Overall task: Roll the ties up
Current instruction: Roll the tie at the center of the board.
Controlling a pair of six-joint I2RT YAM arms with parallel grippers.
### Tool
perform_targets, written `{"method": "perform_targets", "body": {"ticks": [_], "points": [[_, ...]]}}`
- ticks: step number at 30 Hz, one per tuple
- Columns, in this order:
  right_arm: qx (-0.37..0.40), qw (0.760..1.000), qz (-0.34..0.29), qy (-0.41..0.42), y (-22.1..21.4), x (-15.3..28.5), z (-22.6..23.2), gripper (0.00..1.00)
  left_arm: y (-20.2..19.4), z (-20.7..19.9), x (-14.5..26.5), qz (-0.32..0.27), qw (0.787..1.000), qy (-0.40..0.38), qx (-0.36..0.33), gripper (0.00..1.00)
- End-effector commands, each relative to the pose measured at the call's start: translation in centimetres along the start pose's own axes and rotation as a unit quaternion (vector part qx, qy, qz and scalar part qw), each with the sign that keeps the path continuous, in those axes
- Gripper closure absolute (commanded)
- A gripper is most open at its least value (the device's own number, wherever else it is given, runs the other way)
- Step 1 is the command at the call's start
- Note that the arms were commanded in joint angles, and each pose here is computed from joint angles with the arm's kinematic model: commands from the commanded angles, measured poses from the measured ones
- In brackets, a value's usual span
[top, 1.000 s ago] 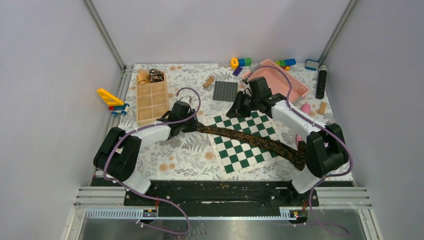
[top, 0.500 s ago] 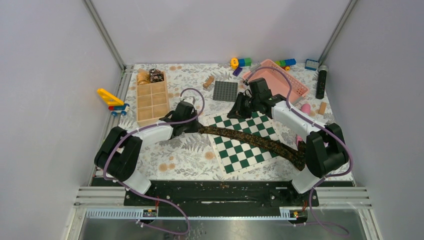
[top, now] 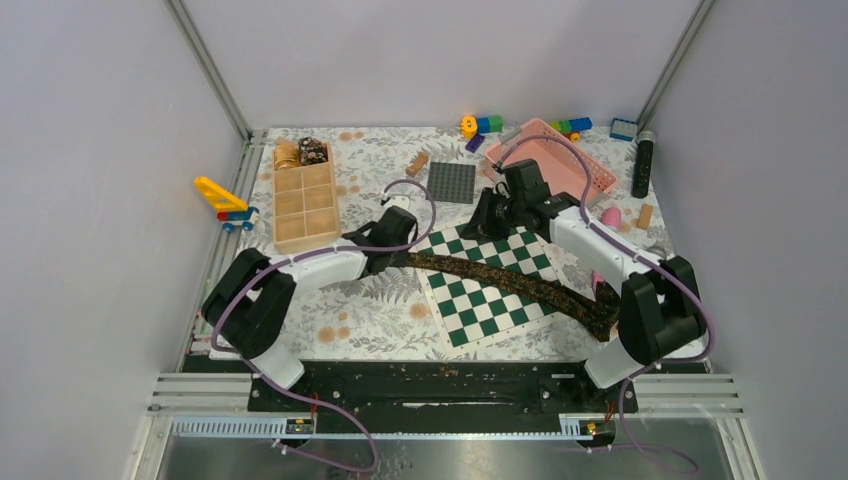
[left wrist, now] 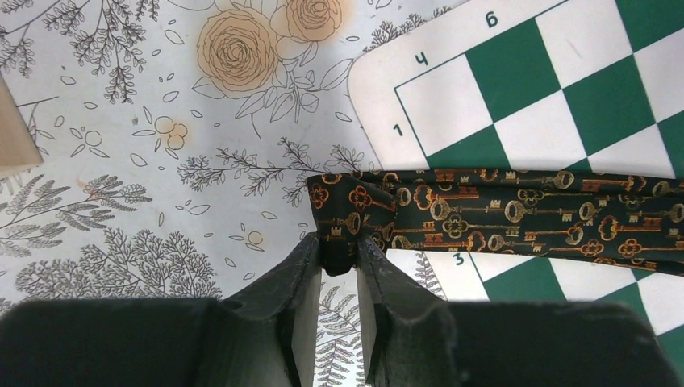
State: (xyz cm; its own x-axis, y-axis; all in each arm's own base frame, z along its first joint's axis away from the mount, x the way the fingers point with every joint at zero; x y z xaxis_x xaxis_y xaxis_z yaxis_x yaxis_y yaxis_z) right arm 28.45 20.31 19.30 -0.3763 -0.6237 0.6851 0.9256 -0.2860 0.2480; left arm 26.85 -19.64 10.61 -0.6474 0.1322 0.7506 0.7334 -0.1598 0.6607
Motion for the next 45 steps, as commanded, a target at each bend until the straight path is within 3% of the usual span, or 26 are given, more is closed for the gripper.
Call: {"method": "perform_targets", "body": {"ticks": [1, 19, 45], "points": [[0.023, 0.999, -0.042, 0.001, 0.6, 2.6, 0.7, 0.83, 1.4, -0.1, 0.2, -0.029, 0.996, 0.076, -0.038, 0.8], [0.057, 0.978, -0.201, 0.001, 0.8, 13.3, 3.4, 0.75, 0.7, -3.7, -0.1, -0.042, 0.962, 0.197, -0.183, 0.81], [0.052, 0.981, -0.188, -0.006, 0.2, 13.3, 2.7, 0.74, -1.3, -8.0, -0.6, -0.03, 0.946, 0.191, -0.261, 0.79]]}}
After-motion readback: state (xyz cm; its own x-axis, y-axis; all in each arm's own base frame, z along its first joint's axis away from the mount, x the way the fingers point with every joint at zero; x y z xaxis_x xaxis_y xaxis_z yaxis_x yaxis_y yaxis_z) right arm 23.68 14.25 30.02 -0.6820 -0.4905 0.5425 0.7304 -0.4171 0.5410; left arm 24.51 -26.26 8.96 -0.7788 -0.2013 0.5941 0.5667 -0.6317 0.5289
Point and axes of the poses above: each gripper's point midway between its finger pads, its own x axis back along the fingers, its own z axis along the line the jaws close on, y = z × x, the point moved 8 cm from there along x, back along the fingers, and after that the axes turned 6 degrees about -x, right-handed, at the moved point
